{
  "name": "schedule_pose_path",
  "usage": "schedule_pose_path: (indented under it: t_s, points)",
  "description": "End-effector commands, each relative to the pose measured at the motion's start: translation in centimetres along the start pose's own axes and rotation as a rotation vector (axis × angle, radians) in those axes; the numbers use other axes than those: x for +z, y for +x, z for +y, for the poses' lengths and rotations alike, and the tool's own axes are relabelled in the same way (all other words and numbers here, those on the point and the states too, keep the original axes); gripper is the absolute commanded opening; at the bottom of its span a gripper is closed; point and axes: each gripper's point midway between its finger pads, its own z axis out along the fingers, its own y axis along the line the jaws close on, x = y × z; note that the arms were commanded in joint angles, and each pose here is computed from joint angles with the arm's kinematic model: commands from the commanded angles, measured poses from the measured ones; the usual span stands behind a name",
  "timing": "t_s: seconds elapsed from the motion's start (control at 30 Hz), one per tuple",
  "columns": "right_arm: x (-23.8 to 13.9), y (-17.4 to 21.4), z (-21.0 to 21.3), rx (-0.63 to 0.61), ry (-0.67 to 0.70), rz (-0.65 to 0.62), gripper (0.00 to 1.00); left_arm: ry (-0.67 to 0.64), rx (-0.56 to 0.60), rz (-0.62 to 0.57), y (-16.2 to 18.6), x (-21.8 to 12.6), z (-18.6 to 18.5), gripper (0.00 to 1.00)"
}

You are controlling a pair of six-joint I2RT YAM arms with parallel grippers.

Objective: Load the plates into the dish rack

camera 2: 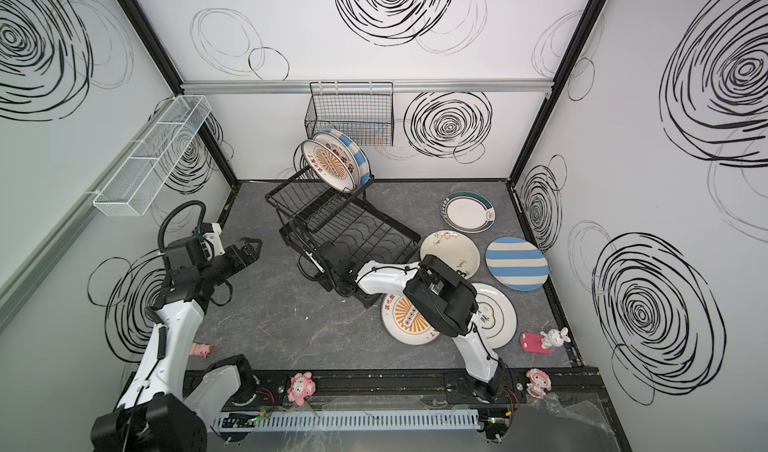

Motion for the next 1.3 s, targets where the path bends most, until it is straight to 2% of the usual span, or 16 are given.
schedule_pose_path:
  t_s: [0.0, 0.47, 1.07, 1.2, 1.23, 1.27]
  points:
    - [0.6, -0.4, 3.0, -0.169, -0.027, -0.023, 0.00, 0.004, 0.020, -0.027, -0.5, -0.3, -0.1, 0.96]
    - [-2.4, -3.0, 8.9, -0.352, -0.096, -0.190, 0.00, -0.028, 0.021, -0.033, -0.4, -1.1, 0.2, 0.96]
    - [0.5, -4.9, 9.7, -0.359, -0.119, -0.200, 0.00, -0.061, 0.023, -0.047, -0.6, -1.4, 0.8, 0.96]
    - [0.7, -5.7, 8.9, -0.328, -0.120, -0.205, 0.12, -0.059, 0.021, -0.049, -0.7, -1.3, 0.8, 0.96]
    - [0.6, -5.9, 8.8, -0.322, -0.121, -0.211, 0.23, -0.058, 0.022, -0.051, -0.8, -1.3, 0.8, 0.96]
    - [0.5, -6.0, 8.7, -0.314, -0.123, -0.212, 0.27, -0.058, 0.022, -0.053, -0.8, -1.3, 0.8, 0.96]
